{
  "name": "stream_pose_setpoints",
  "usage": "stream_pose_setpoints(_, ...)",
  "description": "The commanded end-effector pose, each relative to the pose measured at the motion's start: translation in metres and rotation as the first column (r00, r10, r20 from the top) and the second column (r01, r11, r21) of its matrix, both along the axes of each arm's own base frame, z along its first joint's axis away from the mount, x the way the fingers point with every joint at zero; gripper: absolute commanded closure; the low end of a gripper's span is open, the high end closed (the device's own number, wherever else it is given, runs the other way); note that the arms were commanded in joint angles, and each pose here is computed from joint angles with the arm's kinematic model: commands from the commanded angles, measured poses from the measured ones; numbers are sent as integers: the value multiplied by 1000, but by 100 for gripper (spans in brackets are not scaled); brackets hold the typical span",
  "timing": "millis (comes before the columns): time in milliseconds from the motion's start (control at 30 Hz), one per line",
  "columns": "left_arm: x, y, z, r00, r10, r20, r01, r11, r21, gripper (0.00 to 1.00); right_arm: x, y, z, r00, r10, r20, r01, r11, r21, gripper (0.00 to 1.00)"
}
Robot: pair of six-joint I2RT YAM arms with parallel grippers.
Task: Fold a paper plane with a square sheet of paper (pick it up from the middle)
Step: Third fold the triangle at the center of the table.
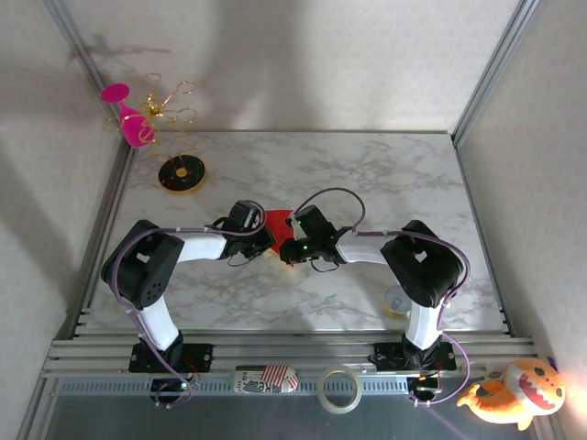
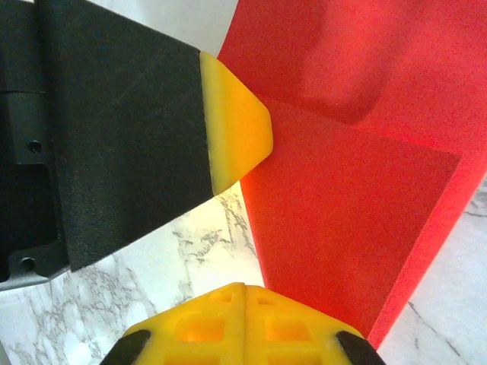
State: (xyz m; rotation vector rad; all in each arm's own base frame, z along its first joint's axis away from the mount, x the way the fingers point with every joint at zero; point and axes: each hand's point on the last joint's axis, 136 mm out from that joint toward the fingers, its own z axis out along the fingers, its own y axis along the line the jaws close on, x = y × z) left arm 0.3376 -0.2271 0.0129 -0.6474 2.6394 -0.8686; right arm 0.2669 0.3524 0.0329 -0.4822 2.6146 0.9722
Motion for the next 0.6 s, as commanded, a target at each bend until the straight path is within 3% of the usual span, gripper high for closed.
stream_pose_setpoints(0,-26,27,-44,992,33,-124,-13,987,158,89,1,-3,-10,1000,-12,-18,11,999,-44,98)
stream_pose_setpoints(567,-29,36,-51,990,42,-138,-12,977,212,90,-11,-20,-29,996,-43,-74,34,993,-113,98)
